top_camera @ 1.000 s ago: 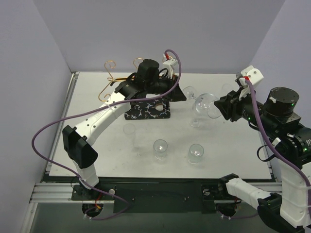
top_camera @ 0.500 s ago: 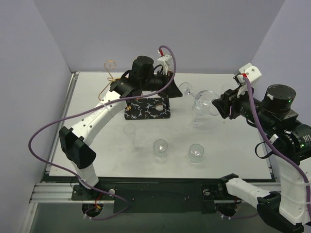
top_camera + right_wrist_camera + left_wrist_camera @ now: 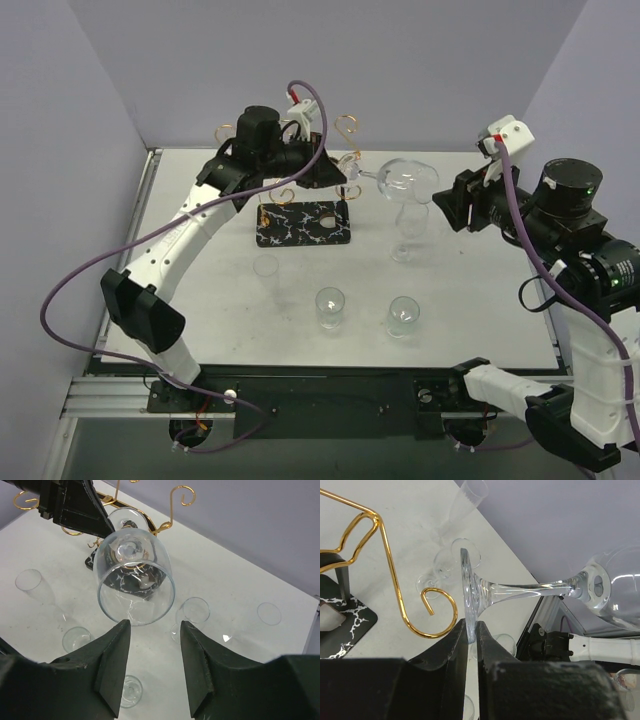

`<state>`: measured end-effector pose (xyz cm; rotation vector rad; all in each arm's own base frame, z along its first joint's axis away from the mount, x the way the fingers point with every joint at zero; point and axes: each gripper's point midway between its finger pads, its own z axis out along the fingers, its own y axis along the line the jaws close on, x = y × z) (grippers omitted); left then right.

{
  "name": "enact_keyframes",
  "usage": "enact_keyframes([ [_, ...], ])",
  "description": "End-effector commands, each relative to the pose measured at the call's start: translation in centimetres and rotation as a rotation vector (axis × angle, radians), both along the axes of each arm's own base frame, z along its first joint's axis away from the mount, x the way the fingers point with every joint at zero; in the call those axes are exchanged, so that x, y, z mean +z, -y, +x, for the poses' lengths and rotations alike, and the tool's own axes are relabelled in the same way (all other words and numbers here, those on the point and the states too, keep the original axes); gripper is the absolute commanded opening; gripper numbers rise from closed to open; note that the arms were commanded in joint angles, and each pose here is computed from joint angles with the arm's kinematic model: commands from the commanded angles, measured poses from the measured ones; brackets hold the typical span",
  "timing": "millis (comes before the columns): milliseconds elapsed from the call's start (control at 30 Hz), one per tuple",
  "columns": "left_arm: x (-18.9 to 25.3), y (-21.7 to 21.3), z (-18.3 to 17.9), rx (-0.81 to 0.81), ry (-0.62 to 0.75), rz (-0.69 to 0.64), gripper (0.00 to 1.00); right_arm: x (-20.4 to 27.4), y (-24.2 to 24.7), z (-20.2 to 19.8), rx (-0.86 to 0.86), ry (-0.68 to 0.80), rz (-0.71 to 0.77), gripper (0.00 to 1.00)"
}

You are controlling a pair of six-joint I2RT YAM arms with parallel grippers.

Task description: Place the wine glass upside down on the wine glass rack

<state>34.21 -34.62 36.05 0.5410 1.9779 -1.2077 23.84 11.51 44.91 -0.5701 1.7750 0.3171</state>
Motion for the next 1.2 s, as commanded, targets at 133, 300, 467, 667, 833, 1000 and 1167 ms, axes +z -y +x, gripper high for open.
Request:
enact_keyframes([
  [133, 7.1, -6.1, 0.8, 0.103, 0.139, -0.100, 0.00, 2.6, 1.2, -0.4, -0.050, 0.086, 0.009, 0.41],
  [300, 8.8, -14.1, 4.0, 0.309, 0.166, -0.065, 0.00, 2.3, 1.6, -0.6, -0.061, 0.086, -0.002, 0.41],
  [467, 10.3, -23.3, 6.5, 0.550, 0.197, -0.021, 0.00, 1.7, 1.7, -0.6, -0.064, 0.076, -0.013, 0.41],
  [667, 11.4, -32.0, 8.5, 0.836, 0.291, 0.141, 0.00, 1.0, 1.5, -0.4, -0.063, 0.057, -0.018, 0.41],
  [833, 13.6, -37.1, 9.4, 1.050, 0.455, 0.320, 0.00, 0.4, 1.6, -0.2, -0.065, 0.042, -0.027, 0.41],
  [1000, 16.2, -39.7, 9.8, 1.161, 0.570, 0.423, 0.00, 0.2, 1.7, -0.2, -0.071, 0.040, -0.029, 0.41],
  [1167, 17.6, -39.3, 11.3, 1.206, 0.651, 0.525, 0.00, -0.2, 1.6, 0.0, -0.071, 0.028, -0.031, 0.41],
])
